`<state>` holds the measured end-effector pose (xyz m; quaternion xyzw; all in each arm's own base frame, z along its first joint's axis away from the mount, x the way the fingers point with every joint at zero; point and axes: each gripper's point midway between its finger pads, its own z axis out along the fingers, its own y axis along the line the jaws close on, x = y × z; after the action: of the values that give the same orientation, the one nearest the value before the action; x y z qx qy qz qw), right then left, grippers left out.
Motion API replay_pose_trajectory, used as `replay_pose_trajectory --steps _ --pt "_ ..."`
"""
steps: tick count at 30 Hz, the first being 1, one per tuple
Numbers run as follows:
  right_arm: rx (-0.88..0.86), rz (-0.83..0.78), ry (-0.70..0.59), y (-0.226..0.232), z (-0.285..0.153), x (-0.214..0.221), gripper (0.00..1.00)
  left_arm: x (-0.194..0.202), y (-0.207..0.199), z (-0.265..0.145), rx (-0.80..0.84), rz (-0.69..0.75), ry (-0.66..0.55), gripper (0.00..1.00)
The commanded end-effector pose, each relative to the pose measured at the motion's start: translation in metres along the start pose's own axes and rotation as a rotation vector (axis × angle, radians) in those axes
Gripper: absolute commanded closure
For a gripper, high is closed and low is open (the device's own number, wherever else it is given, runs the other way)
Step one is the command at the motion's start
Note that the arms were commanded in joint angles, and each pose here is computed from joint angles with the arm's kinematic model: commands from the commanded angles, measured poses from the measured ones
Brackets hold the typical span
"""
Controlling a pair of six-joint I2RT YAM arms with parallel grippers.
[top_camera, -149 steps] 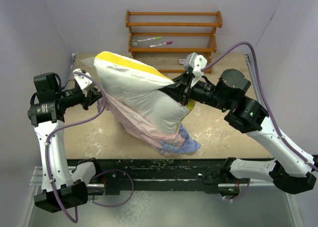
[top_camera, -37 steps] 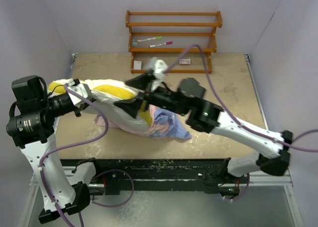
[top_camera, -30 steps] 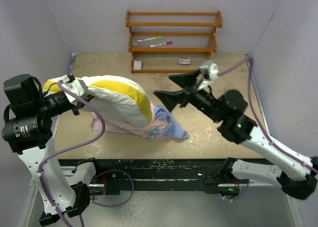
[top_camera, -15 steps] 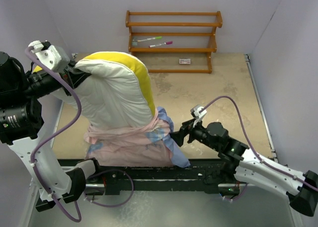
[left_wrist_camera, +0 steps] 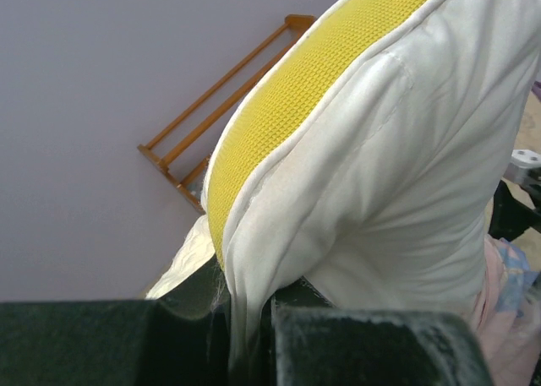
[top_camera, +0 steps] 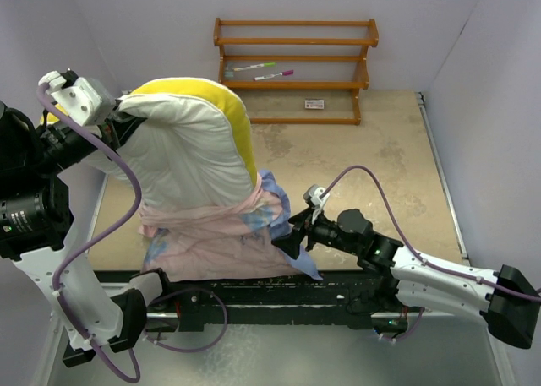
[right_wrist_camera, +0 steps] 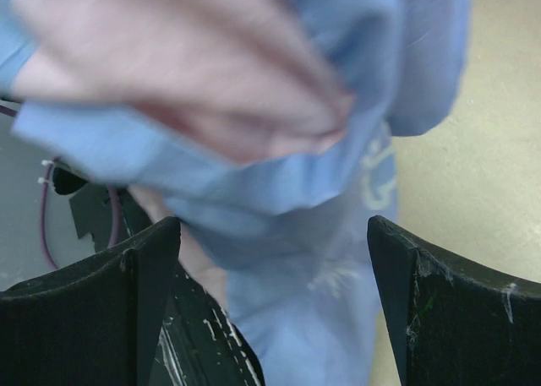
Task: Remove the pillowcase from the pillow
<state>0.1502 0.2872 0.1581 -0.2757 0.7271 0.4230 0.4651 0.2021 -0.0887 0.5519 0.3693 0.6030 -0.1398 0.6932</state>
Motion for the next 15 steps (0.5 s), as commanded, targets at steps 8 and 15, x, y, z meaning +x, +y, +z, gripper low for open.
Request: replay_pose_trajectory --steps 8,15 --pt "0.129 -0.090 -0.098 -0.014 0.018 -0.039 0.10 -0.048 0.018 -0.002 -0.069 0.149 -0.119 1.00" --pt "0.230 -0.103 -0.141 -0.029 0.018 -0.054 0.31 -0.061 0.008 -0.006 -0.049 0.178 -0.136 1.00"
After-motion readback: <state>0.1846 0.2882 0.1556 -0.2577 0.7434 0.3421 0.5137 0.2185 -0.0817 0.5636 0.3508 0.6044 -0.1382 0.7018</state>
